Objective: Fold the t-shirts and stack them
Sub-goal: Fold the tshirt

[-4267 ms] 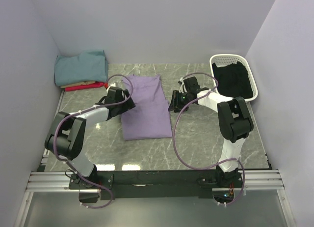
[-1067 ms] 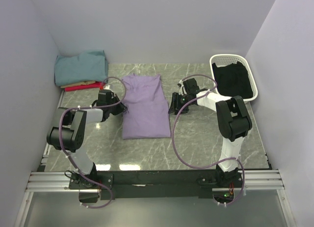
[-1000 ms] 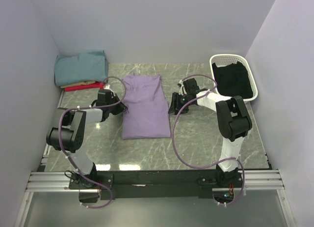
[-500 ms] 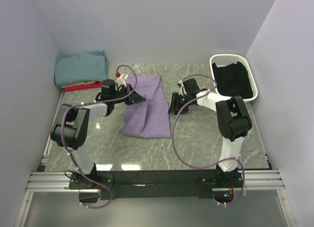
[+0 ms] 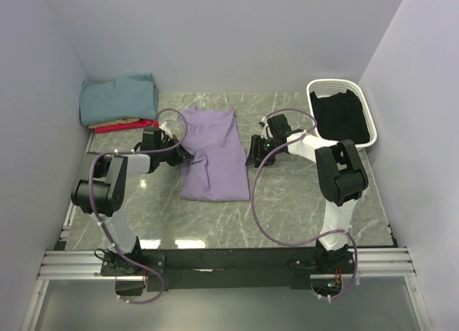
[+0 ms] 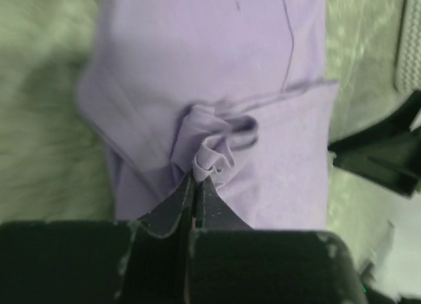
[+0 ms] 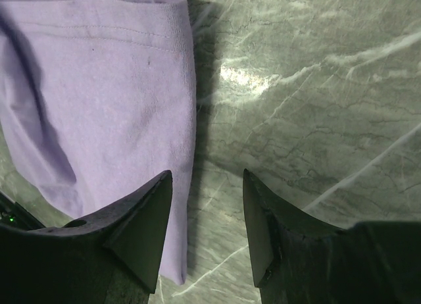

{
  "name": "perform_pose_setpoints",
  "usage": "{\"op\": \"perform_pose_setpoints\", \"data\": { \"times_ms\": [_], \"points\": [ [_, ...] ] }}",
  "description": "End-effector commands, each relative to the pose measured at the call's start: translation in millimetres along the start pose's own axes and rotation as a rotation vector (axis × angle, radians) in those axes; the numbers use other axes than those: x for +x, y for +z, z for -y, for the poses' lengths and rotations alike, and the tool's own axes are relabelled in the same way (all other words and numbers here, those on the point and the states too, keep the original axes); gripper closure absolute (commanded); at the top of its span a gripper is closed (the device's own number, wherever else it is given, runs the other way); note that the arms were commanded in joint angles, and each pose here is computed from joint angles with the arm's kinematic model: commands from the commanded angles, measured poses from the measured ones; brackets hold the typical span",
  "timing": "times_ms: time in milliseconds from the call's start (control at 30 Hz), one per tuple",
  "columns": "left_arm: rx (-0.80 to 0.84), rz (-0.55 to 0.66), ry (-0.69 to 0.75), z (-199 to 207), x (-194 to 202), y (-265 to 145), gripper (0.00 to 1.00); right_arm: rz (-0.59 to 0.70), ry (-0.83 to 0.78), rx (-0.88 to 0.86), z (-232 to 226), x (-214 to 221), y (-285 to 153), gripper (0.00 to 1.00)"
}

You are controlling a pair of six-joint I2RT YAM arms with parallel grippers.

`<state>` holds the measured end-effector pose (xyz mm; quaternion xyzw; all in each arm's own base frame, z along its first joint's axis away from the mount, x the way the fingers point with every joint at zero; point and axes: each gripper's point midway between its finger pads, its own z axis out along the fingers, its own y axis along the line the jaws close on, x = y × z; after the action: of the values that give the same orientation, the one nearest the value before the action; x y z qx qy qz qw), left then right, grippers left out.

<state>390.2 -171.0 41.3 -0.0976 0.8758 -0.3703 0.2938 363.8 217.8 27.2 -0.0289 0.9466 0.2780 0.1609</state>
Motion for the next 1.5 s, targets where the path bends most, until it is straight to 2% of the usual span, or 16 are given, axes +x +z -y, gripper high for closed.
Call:
{"op": "perform_pose_setpoints", "data": {
  "times_ms": [0,100,200,467,500,533,600,633,667,700,733,900,1033,1167,1367,1467],
  "points": [
    [-0.152,0.166,0.088,-5.2,-46.1,-23.2,0.99,-0.026,-0.005,0.015,4.6,6.5,8.1,0.46],
    [-0.187,0.211,0.100,-4.5,-58.6,-29.6,0.99,-0.026,-0.008,0.015,4.5,6.5,7.6,0.45],
    [-0.209,0.198,0.111,-7.5,-62.6,-26.2,0.99,-0.026,-0.006,0.008,3.1,6.6,7.4,0.45],
    [-0.419,0.118,0.075,-56.1,-53.6,-14.1,0.99,-0.010,-0.018,-0.030,-9.1,4.6,2.0,0.45],
    [-0.439,0.085,0.064,-62.9,-48.0,-10.4,0.96,-0.008,-0.019,-0.033,-10.1,4.1,1.1,0.45],
    [-0.461,0.075,0.059,-68.2,-46.4,-9.1,0.81,-0.003,-0.022,-0.036,-12.5,2.9,-1.3,0.45],
    [-0.472,0.046,0.050,-72.9,-42.1,-4.0,0.70,0.000,-0.025,-0.039,-14.5,2.8,-3.2,0.45],
    [-0.468,0.040,0.050,-75.3,-39.7,-0.9,0.45,0.006,-0.026,-0.043,-16.0,1.1,-5.5,0.45],
    [-0.475,0.039,0.045,-76.8,-38.2,-0.8,0.39,0.008,-0.030,-0.048,-17.9,0.8,-6.7,0.45],
    [-0.474,0.050,0.049,-75.1,-39.3,-3.0,0.37,0.009,-0.033,-0.052,-19.6,0.8,-7.4,0.45],
    [-0.462,0.070,0.058,-71.9,-43.2,-3.5,0.01,0.013,-0.036,-0.054,-20.7,0.2,-9.5,0.45],
    [-0.447,0.167,0.076,-48.9,-60.4,-28.8,0.01,0.030,-0.041,-0.049,-23.7,0.2,-18.5,0.44],
    [-0.437,0.185,0.062,-31.3,-56.0,-50.5,0.01,0.052,-0.052,-0.015,-20.9,7.1,-34.8,0.44],
    [-0.368,0.178,0.022,-12.9,-27.2,-65.7,0.01,0.061,-0.054,-0.022,-20.4,22.7,-46.5,0.44],
    [-0.258,0.070,-0.031,-6.1,51.9,-81.5,0.01,0.003,-0.030,-0.141,-31.0,63.3,-49.8,0.43],
    [-0.252,0.079,-0.035,-4.9,75.3,-91.8,0.00,-0.015,-0.019,-0.163,-31.3,79.3,-48.5,0.43]
  ]
}}
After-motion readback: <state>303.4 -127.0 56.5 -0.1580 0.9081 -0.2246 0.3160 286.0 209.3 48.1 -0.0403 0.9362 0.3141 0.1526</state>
